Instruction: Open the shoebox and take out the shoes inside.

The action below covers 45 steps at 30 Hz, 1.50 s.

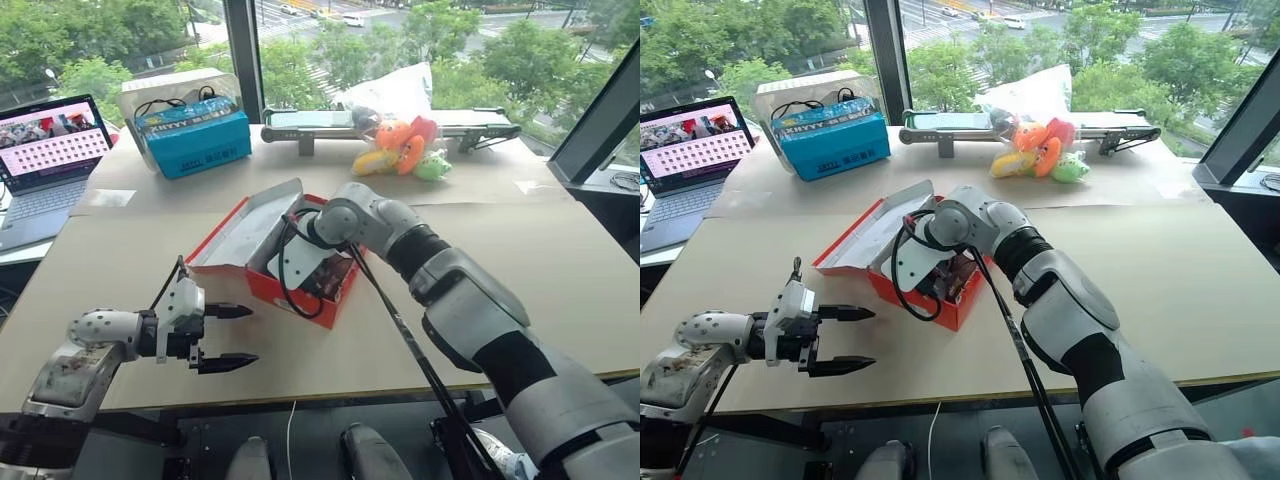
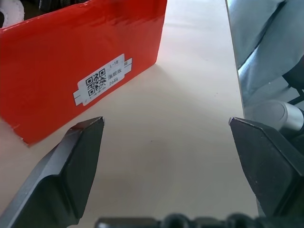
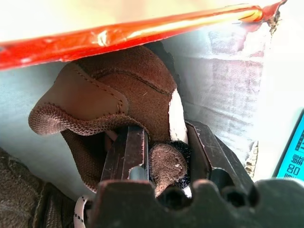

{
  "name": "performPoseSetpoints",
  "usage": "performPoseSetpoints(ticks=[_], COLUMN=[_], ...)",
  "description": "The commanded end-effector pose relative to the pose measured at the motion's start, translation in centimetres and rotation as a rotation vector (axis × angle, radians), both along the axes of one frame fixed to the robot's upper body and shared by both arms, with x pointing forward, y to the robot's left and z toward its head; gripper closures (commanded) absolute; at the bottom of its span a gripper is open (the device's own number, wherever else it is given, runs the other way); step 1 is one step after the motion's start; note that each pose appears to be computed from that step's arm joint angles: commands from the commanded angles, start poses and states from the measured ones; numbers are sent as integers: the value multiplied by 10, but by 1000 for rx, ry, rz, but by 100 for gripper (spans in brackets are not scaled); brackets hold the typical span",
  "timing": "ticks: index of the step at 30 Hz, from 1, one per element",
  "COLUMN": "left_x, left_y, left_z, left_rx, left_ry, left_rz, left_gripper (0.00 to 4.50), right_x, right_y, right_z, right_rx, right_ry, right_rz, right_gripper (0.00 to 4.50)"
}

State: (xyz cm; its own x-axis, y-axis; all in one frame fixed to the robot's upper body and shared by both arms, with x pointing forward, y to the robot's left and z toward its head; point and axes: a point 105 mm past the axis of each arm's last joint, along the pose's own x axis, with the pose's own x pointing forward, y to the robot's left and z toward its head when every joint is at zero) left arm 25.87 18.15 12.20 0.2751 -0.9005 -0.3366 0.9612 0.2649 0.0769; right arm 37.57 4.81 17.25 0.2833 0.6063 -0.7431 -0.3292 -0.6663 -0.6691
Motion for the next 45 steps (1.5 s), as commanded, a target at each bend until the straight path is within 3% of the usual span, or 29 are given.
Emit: performPoseSetpoints(ticks=[1, 8, 16, 19, 23, 27, 31, 33, 35, 37, 42, 45], left_x=[2, 3, 4, 4, 5, 6, 7, 8, 8, 9, 8, 6], left_y=[-3, -3, -4, -4, -5, -7, -9, -10, -12, -14, -18, -22], left_z=[5, 5, 5, 5, 4, 3, 3, 2, 1, 0, -3, -5], left_rx=[2, 1, 0, 1, 0, -2, -6, -8, -11, -15, -24, -32], left_ry=[-30, -32, -33, -33, -36, -38, -39, -40, -41, -41, -35, -24], left_rz=[-14, -10, -12, -15, -15, -16, -23, -28, -34, -37, -43, -52], left_gripper=[0, 0, 0, 0, 0, 0, 0, 0, 0, 0, 0, 0], right_x=[1, -6, -9, -10, -10, 2, 26, 44, 61, 66, 70, 74], right_y=[1, 3, -3, -7, -23, -62, -113, -149, -201, -236, -289, -301], right_z=[15, 65, 89, 111, 161, 222, 250, 252, 237, 223, 187, 140], right_rx=[46, 239, 323, 396, 605, 951, 1187, 1326, 1496, 1633, 1916, 2016], right_ry=[-10, 46, 22, -2, 27, 137, 182, 276, 430, 545, 761, 979], right_rz=[-11, -26, -53, -68, -152, -329, -579, -800, -1094, -1263, -1529, -1675], right_gripper=[354, 354, 354, 354, 354, 354, 354, 354, 354, 354, 354, 354])
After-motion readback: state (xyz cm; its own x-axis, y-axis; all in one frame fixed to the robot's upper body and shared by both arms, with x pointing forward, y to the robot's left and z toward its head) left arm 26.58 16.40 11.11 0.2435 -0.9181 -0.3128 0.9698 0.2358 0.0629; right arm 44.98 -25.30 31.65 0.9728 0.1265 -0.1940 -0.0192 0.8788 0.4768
